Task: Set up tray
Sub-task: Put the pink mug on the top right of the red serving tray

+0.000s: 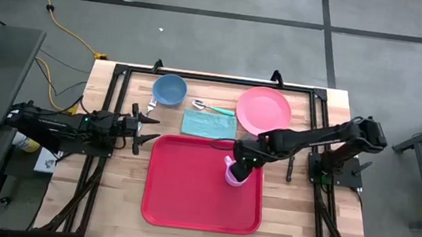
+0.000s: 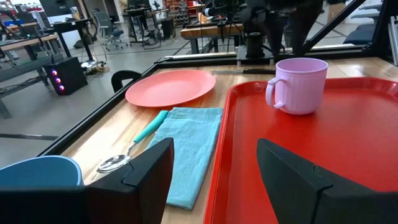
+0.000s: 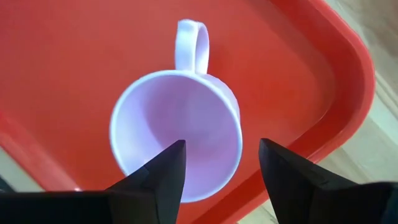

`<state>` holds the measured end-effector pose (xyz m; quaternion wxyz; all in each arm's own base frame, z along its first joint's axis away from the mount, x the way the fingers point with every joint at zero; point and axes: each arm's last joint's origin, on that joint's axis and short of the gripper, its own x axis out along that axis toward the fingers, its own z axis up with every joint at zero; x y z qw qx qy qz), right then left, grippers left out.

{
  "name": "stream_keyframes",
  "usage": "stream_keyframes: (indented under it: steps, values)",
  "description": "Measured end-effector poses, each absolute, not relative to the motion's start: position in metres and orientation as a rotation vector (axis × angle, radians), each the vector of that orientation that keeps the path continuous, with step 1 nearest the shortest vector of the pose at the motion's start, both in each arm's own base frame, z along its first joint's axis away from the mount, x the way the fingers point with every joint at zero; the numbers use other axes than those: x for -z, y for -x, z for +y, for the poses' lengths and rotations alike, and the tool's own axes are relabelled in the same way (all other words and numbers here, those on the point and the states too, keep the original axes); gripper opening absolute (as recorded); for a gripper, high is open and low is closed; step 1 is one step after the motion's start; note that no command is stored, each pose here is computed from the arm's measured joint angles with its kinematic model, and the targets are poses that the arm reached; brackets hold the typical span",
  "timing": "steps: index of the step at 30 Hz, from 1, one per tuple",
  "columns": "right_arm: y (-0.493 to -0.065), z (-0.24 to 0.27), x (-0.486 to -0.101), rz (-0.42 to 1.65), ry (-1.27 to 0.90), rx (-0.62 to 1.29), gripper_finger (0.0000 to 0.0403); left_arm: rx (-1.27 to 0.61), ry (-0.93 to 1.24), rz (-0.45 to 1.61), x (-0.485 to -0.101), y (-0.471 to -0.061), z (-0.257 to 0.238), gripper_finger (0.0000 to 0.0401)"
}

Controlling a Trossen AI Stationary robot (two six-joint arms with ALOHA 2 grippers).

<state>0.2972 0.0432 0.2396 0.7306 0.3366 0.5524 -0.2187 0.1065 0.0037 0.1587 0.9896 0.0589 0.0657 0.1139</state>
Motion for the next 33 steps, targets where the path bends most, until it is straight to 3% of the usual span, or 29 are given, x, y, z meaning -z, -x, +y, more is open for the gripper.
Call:
stream_keyframes:
  steps: [12, 33]
  values:
    - [-0.306, 0.032, -0.227, 1.208, -0.725, 0.561, 0.0175, -0.229, -0.118, 0.132, -0.159, -0.106, 0.004, 0.0262]
    - [-0.309, 0.027, -0.227, 1.215, -0.733, 0.506, 0.0022, -0.229, -0.118, 0.132, -0.159, -0.106, 0.004, 0.0262]
